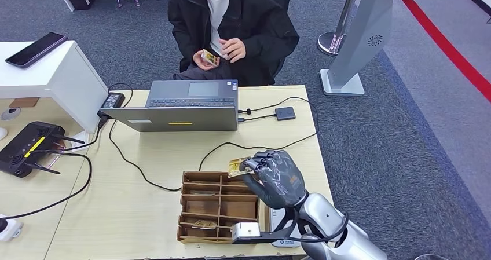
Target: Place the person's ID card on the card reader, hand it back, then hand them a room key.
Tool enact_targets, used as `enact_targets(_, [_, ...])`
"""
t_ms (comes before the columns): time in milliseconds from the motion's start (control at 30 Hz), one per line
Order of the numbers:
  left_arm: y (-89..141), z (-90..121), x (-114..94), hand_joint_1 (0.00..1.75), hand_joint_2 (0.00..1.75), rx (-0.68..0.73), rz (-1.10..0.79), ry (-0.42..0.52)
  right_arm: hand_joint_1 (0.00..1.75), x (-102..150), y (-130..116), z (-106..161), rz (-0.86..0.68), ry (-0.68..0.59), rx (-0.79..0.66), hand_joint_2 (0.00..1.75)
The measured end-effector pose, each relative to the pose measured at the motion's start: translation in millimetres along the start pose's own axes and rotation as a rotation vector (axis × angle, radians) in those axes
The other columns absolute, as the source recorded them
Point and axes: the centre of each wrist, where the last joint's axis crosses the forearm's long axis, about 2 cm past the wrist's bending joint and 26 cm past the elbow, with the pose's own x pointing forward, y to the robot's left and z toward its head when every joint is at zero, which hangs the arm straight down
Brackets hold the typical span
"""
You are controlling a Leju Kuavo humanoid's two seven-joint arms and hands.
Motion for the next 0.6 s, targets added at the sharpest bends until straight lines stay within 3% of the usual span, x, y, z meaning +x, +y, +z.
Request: enact_targets(600, [-0.1, -0.1, 0.5, 0.00, 0.00, -0.009, -0.024, -0.008, 1.72, -3.1, -21.3, -23.1, 0.030, -0.032, -0.118, 1.75])
